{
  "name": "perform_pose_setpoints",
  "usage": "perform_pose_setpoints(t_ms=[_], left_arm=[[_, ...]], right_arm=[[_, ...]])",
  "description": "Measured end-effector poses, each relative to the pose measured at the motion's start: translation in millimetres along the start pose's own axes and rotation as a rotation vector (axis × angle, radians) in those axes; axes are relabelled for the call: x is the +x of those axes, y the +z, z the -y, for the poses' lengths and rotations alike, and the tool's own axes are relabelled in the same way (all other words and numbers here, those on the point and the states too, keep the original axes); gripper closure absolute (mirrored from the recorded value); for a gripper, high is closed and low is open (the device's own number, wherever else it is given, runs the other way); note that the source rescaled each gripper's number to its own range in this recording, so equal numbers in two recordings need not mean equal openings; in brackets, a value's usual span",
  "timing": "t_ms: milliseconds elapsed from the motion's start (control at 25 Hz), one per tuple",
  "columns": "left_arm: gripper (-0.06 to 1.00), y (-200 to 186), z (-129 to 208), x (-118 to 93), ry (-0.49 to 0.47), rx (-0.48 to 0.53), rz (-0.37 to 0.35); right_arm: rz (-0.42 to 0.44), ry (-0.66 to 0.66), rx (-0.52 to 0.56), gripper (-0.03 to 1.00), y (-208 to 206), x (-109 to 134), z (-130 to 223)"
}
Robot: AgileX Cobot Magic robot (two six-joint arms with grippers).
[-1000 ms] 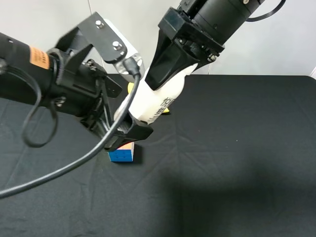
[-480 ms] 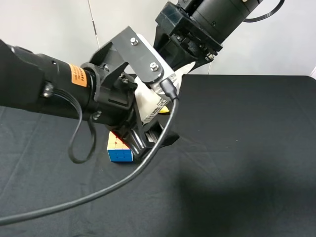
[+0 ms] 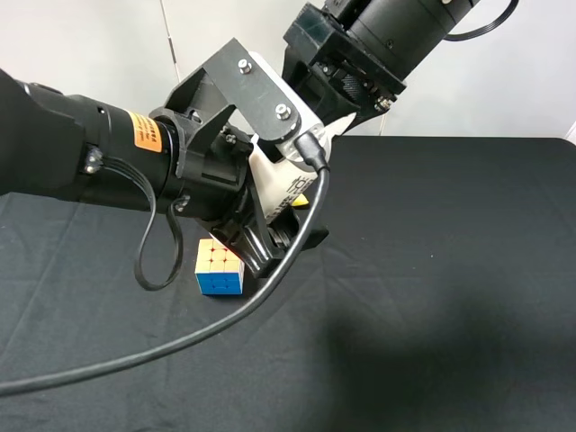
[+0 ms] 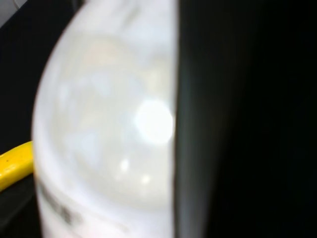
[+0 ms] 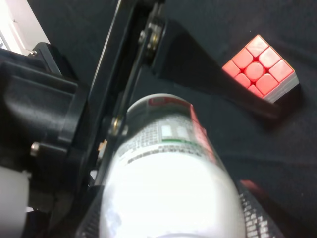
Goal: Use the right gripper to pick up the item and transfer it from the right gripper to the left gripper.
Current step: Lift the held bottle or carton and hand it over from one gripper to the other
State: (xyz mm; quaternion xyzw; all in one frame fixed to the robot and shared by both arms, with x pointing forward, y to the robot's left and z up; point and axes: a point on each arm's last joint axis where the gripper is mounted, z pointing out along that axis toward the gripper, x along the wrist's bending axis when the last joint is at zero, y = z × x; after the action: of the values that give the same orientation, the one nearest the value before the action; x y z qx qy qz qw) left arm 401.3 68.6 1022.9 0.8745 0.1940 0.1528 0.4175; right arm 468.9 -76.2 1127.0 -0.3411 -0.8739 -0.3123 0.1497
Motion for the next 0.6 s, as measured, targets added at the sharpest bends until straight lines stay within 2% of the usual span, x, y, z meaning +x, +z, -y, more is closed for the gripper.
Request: perform_pose_setpoints(t_ms=[40, 80, 120, 160, 200, 600], left_arm=[[0.32, 0.0, 0.0, 0.0, 0.000, 0.000, 0.000], [0.45, 0.0, 0.0, 0.0, 0.000, 0.000, 0.000], [0.90, 0.0, 0.0, 0.0, 0.000, 0.000, 0.000], [0.94, 0.0, 0.0, 0.0, 0.004, 0.000, 0.000], [0.91, 0.0, 0.0, 0.0, 0.004, 0.000, 0.000], [0.91, 0.0, 0.0, 0.0, 0.008, 0.000, 0.000]], right_arm=[[0.000, 0.000, 0.000, 0.91, 0.0, 0.0, 0.0], [0.000, 0.000, 0.001, 0.91, 0.0, 0.0, 0.1], [0.001, -0.001, 0.002, 0.91, 0.0, -0.1, 0.2], [0.002, 0.000, 0.004, 0.91, 0.0, -0.1, 0.4], [0.001, 0.002, 0.005, 0.91, 0.2, -0.3, 0.5], [0.003, 0.003, 0.004, 0.91, 0.3, -0.5, 0.5]])
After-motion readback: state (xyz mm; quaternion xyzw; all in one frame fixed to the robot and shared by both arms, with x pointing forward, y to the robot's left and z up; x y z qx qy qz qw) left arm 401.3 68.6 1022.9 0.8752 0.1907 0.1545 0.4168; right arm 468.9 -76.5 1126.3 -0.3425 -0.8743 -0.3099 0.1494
